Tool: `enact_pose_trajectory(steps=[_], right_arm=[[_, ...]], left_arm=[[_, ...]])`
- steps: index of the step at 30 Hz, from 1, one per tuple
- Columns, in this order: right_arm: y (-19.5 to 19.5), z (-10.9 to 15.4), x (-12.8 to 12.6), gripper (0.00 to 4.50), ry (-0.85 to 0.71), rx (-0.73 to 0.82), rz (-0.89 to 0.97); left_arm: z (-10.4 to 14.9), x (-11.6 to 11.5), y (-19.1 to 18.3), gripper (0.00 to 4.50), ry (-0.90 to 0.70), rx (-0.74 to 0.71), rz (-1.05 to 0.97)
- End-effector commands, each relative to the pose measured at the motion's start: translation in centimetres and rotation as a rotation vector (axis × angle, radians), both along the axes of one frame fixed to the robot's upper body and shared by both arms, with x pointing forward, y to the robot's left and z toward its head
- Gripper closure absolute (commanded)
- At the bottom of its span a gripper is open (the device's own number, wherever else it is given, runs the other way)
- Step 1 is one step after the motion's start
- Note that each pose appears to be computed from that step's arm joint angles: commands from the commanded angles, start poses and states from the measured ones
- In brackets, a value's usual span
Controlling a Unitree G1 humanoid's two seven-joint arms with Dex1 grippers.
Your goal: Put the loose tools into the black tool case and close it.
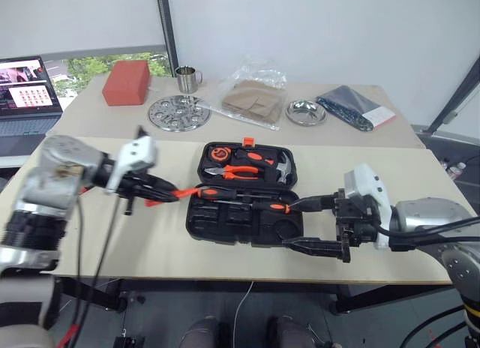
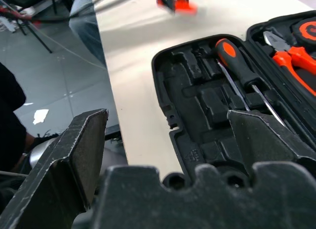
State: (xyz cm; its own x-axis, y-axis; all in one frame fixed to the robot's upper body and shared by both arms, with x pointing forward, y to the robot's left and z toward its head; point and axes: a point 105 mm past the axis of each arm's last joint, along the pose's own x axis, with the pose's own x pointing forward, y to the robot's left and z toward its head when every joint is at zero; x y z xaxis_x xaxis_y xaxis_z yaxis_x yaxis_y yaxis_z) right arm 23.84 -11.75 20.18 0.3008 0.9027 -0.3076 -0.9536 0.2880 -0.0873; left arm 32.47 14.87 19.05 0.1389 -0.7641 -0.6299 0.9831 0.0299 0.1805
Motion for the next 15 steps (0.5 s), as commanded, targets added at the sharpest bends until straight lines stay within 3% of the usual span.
enact_pose_trajectory(steps=[1,15], right_arm=[[0.3,1.1,0.0,0.00,-0.072,0.029,-0.011],[0.5,0.9,-0.4,0.00,-0.089,0.077,-0.098]], left_arm=[[0.0,1.0,-2.2,4.10,-0.016,0.046,-0.042],[-3.6,3.1,-4.5,4.10,0.012,0.171,-0.097]])
